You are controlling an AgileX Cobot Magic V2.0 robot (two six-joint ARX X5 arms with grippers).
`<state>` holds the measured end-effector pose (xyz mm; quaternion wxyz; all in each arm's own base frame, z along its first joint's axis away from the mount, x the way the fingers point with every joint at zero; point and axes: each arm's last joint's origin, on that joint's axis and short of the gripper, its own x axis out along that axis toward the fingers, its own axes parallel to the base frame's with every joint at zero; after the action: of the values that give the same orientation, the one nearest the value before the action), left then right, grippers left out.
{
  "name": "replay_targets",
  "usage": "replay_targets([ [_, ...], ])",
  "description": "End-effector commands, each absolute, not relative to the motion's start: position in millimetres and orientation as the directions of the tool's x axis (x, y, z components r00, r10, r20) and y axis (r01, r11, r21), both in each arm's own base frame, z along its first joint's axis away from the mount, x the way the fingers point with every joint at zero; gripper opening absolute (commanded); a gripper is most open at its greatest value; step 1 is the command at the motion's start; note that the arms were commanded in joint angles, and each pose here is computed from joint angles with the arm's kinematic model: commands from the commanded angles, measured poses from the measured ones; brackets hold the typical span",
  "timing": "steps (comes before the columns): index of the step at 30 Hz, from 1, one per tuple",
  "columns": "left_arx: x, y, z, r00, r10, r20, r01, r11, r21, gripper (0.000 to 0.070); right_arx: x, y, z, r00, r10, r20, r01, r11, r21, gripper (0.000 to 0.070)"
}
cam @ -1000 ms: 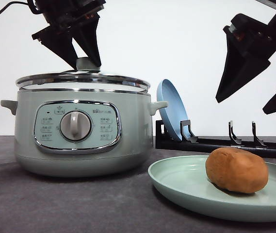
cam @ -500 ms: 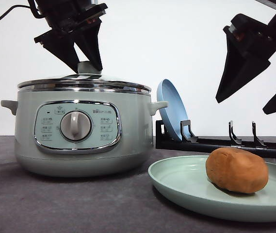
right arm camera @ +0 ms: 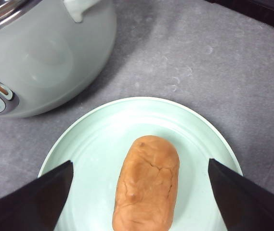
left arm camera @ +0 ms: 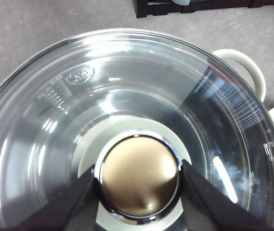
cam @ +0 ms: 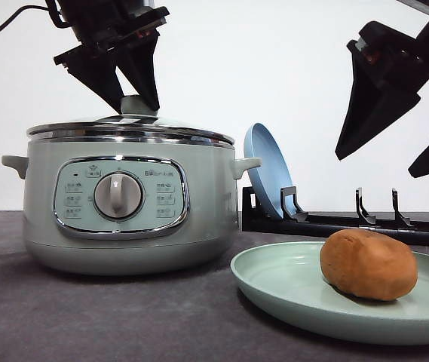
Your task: Transfer potato from steamer to green plate
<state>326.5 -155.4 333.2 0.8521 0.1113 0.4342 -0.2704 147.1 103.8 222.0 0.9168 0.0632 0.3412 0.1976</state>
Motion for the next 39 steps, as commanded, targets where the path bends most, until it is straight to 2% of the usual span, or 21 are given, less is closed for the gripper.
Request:
replay_targets([
  [1, 334.2, -162.2, 336.0, 0.515, -0.367, -0.774, 0.573, 0.82, -0.007, 0.0, 147.6, 105.4, 223.4, 0.692, 0.409, -0.595, -0.314, 0.912, 0.263, 0.0567],
  [13, 334.5, -169.0, 325.7, 0.473, -0.354, -0.807, 0.582, 0.813, -0.015, 0.0015, 147.5, 105.4, 223.3, 0.691, 0.41, -0.596, -0.314, 0.912, 0.263, 0.0567],
  [15, 334.0, -168.7, 325.7, 0.47, -0.352, -0.81, 0.579, 0.815, -0.018, 0.011, 147.5, 105.4, 223.4, 0.69, 0.411, -0.595, -0.315, 0.911, 0.264, 0.0567],
  [20, 331.4, -167.4, 330.9, 0.482, -0.358, -0.8, 0.575, 0.818, -0.02, 0.0478, 147.5, 105.5, 223.4, 0.689, 0.413, -0.595, -0.319, 0.911, 0.263, 0.0567],
  [22, 329.7, -166.6, 335.8, 0.492, -0.363, -0.791, 0.575, 0.818, -0.018, 0.0528, 147.4, 105.6, 223.3, 0.687, 0.416, -0.596, -0.324, 0.909, 0.262, 0.0567],
  [32, 304.2, -154.0, 389.3, 0.588, -0.412, -0.696, 0.564, 0.826, -0.012, 0.0517, 147.0, 106.3, 223.3, 0.671, 0.44, -0.597, -0.343, 0.898, 0.276, 0.0567],
  [39, 266.5, -137.4, 421.0, 0.571, -0.461, -0.679, 0.594, 0.803, -0.047, 0.0508, 145.4, 108.4, 223.3, 0.616, 0.515, -0.596, -0.399, 0.856, 0.328, 0.0566],
])
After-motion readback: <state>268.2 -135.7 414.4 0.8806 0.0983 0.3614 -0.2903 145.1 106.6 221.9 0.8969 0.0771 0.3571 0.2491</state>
